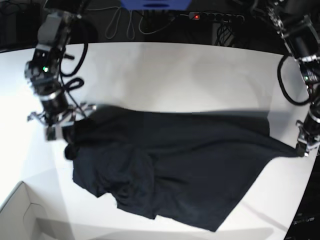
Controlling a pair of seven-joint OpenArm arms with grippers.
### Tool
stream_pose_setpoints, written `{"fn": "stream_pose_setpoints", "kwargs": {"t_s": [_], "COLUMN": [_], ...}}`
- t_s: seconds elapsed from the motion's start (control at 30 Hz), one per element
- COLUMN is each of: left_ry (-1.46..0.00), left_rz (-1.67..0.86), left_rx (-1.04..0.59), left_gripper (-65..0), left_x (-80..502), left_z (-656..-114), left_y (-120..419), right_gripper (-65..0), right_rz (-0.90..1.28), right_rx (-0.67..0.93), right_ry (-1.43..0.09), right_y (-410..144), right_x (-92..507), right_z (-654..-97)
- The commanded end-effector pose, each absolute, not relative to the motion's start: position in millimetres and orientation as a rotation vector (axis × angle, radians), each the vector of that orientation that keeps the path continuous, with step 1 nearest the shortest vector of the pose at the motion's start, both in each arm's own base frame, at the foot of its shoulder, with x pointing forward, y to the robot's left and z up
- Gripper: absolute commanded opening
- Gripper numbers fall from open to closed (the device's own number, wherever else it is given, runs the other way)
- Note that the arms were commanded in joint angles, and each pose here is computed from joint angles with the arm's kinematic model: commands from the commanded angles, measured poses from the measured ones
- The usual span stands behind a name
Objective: Layout the t-shirt on the table in an organized manner, then fold the t-shirt properly
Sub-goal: 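Lay the shirt flat, pulling both grippers back toward the robot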
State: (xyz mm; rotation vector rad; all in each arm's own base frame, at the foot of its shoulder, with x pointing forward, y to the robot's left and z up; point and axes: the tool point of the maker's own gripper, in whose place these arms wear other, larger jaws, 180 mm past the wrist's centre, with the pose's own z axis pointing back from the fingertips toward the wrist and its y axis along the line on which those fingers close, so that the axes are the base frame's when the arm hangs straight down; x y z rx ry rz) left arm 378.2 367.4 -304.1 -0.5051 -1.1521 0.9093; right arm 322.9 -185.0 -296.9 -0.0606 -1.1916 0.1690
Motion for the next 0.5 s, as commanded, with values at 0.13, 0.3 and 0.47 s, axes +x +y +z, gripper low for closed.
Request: {"fn": "stream_pose_setpoints", "kwargs": {"t_s": [0.13,0.3,0.47], "left_ry": [-1.149,-1.063,-1.027], "left_rz": [0.973,0.996,1.061], "left_rx": [-0.456,-0.418,-0.441], "left_gripper": [-64.9,-64.9,-64.9], "left_x": [335,303,277], "left_z": [-320,-353,-367], "left_y": [384,381,384], "right_gripper": [-65.0,-65.0,-65.0], "right_rz": [0.154,0.166,0.241], "right_rx": [-0.048,-0.051,-0.036], "right_ry": [-1.066,-0.942,-0.913], "right_y": [-193,-206,-222], "right_x": [280,253,245], "right_z": [-344,-381,-384]}}
